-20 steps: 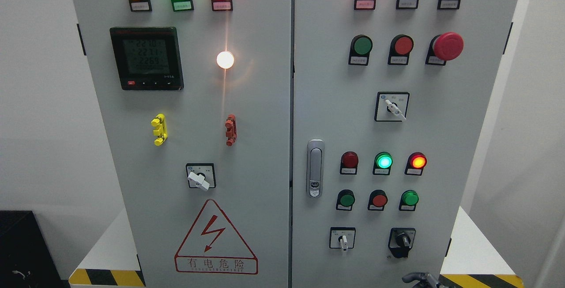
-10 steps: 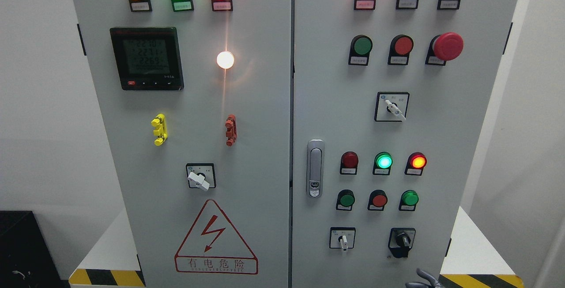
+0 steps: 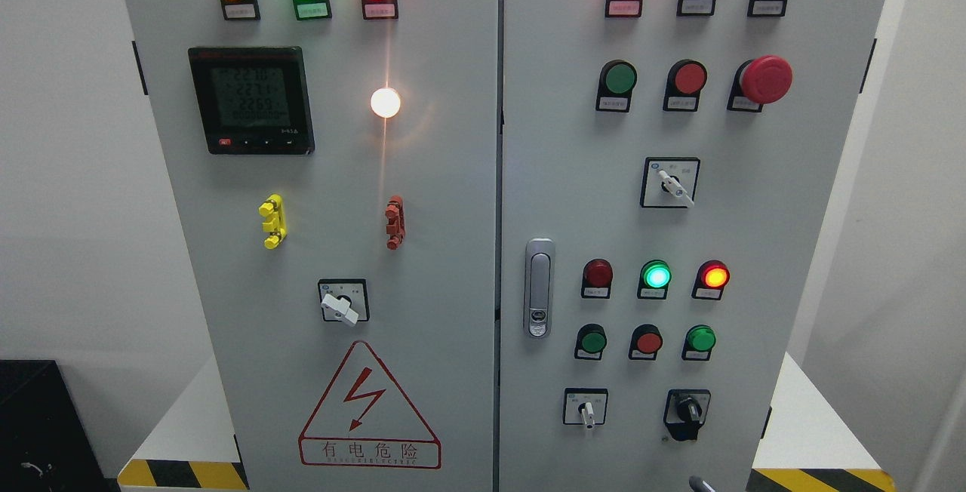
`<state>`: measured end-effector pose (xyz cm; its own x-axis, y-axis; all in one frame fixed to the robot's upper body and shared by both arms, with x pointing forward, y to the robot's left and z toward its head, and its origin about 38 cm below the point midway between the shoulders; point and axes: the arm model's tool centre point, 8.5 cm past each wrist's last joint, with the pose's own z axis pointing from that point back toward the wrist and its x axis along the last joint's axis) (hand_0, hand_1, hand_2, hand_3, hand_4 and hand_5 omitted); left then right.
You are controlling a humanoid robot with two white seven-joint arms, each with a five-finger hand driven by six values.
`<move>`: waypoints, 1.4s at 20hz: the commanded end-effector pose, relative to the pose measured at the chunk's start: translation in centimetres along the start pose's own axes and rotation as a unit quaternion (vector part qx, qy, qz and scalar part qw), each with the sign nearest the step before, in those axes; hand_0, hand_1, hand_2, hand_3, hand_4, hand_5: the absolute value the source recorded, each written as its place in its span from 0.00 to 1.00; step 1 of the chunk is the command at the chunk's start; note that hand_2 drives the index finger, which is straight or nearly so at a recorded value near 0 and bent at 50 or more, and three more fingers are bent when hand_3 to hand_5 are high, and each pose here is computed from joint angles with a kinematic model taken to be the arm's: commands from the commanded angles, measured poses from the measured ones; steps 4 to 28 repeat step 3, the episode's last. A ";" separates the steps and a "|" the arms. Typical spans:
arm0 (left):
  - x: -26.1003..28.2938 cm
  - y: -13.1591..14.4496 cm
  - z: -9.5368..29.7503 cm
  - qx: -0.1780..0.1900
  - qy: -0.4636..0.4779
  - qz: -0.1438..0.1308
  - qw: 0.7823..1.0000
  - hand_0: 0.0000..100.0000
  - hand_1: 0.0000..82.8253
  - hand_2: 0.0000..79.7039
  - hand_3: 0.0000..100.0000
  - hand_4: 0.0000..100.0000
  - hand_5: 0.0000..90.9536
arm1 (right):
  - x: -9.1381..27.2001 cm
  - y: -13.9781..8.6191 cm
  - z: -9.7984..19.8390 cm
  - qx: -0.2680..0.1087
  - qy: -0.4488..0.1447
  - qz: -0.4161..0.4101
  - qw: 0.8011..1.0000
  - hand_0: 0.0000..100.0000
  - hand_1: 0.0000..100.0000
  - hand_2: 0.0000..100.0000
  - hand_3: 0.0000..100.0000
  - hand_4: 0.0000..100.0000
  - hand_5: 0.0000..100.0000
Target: Flip black knob to close circuit
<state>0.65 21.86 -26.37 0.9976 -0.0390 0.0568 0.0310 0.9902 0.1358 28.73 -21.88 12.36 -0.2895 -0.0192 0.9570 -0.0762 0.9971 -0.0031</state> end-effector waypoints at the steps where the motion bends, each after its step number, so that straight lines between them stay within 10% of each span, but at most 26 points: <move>1: -0.5 -0.2 0.0 -0.002 -0.003 0.002 1.000 0.12 0.67 0.00 0.00 0.00 0.00 | 0.3 -0.3 0.4 -0.010 -0.006 -0.026 1.000 0.00 0.00 0.00 0.00 0.00 0.00; 28: -0.5 -0.2 0.0 -0.002 -0.003 0.002 1.000 0.12 0.67 0.00 0.00 0.00 0.00 | 0.4 -0.3 0.4 -0.010 -0.007 -0.026 1.000 0.00 0.00 0.00 0.00 0.00 0.00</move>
